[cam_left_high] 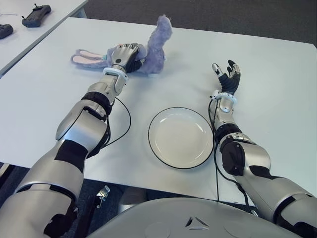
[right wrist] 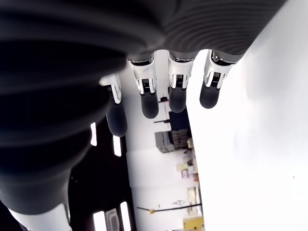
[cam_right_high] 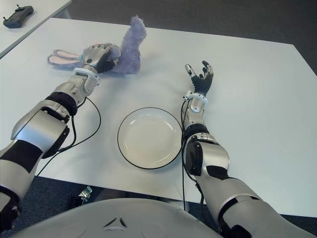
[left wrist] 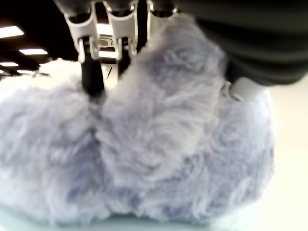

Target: Put the doll into the plate.

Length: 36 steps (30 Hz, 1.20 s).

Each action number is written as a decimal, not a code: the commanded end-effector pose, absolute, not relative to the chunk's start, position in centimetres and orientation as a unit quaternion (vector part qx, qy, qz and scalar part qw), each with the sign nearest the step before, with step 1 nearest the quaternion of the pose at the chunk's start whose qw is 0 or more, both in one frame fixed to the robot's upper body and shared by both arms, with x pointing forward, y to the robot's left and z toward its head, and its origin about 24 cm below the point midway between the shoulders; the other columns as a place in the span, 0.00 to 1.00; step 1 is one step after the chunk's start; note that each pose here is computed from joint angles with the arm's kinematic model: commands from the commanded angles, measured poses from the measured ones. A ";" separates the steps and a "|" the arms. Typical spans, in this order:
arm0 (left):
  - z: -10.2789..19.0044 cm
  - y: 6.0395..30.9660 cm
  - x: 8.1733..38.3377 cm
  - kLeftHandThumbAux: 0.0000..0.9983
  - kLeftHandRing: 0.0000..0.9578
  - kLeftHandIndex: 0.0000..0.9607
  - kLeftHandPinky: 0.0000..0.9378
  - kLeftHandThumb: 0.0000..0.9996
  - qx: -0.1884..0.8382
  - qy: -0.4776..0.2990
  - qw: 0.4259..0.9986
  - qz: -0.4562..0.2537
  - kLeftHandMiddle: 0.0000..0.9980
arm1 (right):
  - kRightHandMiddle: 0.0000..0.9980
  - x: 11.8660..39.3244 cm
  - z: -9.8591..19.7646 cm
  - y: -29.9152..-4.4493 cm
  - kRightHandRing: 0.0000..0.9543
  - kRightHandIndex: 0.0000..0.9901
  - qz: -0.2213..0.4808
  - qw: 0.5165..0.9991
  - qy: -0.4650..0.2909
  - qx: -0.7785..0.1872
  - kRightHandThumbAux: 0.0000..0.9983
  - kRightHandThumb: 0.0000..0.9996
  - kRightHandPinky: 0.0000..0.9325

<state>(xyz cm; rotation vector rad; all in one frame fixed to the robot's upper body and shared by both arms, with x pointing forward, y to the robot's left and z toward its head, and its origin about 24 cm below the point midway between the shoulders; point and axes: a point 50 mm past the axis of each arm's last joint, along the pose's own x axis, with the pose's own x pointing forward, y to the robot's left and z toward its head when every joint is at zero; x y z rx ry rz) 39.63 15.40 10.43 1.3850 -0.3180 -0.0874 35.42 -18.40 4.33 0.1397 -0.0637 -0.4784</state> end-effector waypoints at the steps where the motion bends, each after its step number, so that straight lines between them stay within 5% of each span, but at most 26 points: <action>1: 6.6 14.8 38.3 0.37 0.53 0.46 0.62 0.75 0.619 -0.082 0.776 -0.085 0.49 | 0.11 24.8 -9.2 -17.7 0.07 0.20 -0.265 0.924 0.265 0.070 0.78 0.02 0.09; 11: 6.5 14.6 38.3 0.39 0.75 0.61 0.85 0.74 0.602 -0.076 0.792 -0.063 0.71 | 0.11 24.8 -9.2 -17.7 0.07 0.20 -0.265 0.924 0.264 0.077 0.78 0.02 0.09; 25: 6.2 15.5 38.2 0.62 0.88 0.82 0.81 0.73 0.618 -0.071 0.783 -0.027 0.85 | 0.10 24.9 -9.2 -17.7 0.07 0.18 -0.265 0.924 0.262 0.087 0.81 0.01 0.09; 28: 6.3 15.5 38.2 0.64 0.91 0.85 0.90 0.76 0.625 -0.073 0.777 -0.019 0.88 | 0.10 24.9 -9.1 -17.8 0.07 0.18 -0.265 0.924 0.262 0.086 0.82 0.01 0.09; 36: 6.5 15.7 38.2 0.67 0.92 0.91 0.92 0.85 0.604 -0.069 0.794 -0.001 0.93 | 0.11 24.9 -9.1 -17.7 0.08 0.18 -0.267 0.923 0.262 0.086 0.82 0.01 0.11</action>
